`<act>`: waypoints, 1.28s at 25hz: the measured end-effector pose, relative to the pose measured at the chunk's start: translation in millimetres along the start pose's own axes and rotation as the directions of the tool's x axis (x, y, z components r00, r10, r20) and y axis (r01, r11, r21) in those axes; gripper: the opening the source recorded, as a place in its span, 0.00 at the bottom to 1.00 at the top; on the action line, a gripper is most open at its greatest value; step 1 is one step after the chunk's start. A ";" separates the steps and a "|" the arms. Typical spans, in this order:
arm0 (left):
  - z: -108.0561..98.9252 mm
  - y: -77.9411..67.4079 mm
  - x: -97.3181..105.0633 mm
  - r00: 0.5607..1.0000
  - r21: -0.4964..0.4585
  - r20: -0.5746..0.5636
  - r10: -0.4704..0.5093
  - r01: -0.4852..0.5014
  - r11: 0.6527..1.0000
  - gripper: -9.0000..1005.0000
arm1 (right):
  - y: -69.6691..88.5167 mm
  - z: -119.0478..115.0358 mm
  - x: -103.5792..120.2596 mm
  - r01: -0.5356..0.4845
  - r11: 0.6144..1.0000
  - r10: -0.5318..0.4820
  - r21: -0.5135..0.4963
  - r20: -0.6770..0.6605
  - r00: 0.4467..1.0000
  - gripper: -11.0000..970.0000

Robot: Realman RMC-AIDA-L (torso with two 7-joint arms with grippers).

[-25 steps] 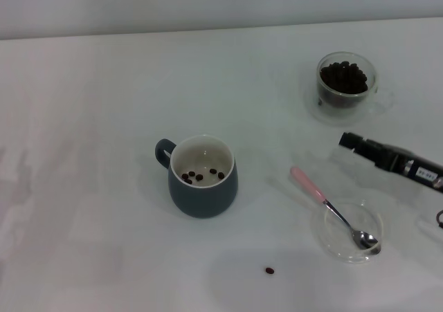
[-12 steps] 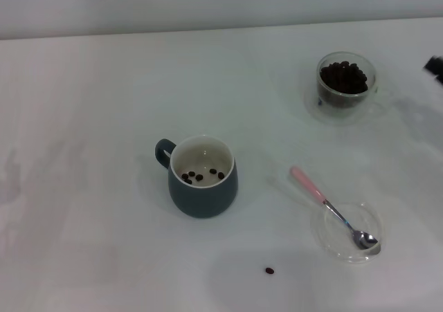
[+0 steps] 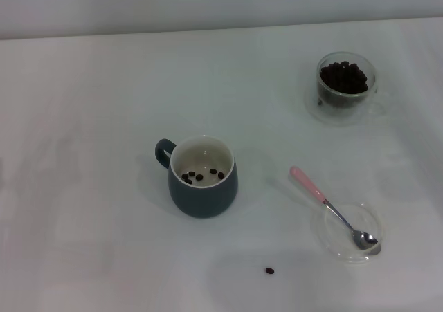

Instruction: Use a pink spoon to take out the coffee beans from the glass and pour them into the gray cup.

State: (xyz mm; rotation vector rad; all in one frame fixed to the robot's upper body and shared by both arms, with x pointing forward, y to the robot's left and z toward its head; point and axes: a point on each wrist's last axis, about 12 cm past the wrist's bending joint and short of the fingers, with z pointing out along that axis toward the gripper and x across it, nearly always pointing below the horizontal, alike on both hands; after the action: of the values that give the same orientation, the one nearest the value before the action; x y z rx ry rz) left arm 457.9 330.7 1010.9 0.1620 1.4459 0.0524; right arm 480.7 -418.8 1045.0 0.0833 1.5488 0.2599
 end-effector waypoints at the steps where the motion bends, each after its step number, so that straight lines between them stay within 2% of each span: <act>1: 0.7 0.5 -0.6 1.000 -0.008 0.004 -0.005 0.005 1.000 0.38 | -1.2 0.1 -0.3 0.025 1.000 -0.026 0.016 0.009 1.000 0.28; 10: 8.1 -1.6 -5.8 0.998 -0.035 0.043 -0.036 0.038 0.999 0.38 | -7.7 4.3 -1.3 0.241 0.965 -0.243 0.103 0.007 0.970 0.33; 19: 11.5 -0.8 -8.5 0.996 -0.057 0.063 -0.066 0.070 0.996 0.40 | -7.9 12.9 3.5 0.249 0.953 -0.251 0.173 -0.010 0.968 0.39; 22: 13.0 1.6 -9.6 0.995 -0.074 0.071 -0.071 0.076 0.994 0.41 | -5.8 15.6 4.1 0.257 0.951 -0.259 0.172 -0.009 0.966 0.64; 25: 12.8 3.7 -9.7 0.994 -0.097 0.074 -0.077 0.084 0.992 0.42 | -4.3 19.7 4.7 0.277 0.946 -0.278 0.170 -0.018 0.960 0.74; 28: 12.6 4.0 -9.6 0.994 -0.103 0.075 -0.079 0.087 0.991 0.51 | -3.1 21.1 4.8 0.283 0.945 -0.284 0.166 -0.017 0.959 0.84; 32: 12.9 4.6 -9.8 0.992 -0.102 0.077 -0.095 0.103 0.989 0.62 | -2.0 20.5 3.8 0.282 0.944 -0.287 0.171 0.002 0.958 0.88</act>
State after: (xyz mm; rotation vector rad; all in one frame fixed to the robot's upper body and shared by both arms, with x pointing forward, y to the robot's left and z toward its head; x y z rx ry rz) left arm 469.7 333.0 1022.8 0.0050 1.3735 0.0411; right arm 501.3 -417.6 1041.5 -0.0046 1.5325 -0.1024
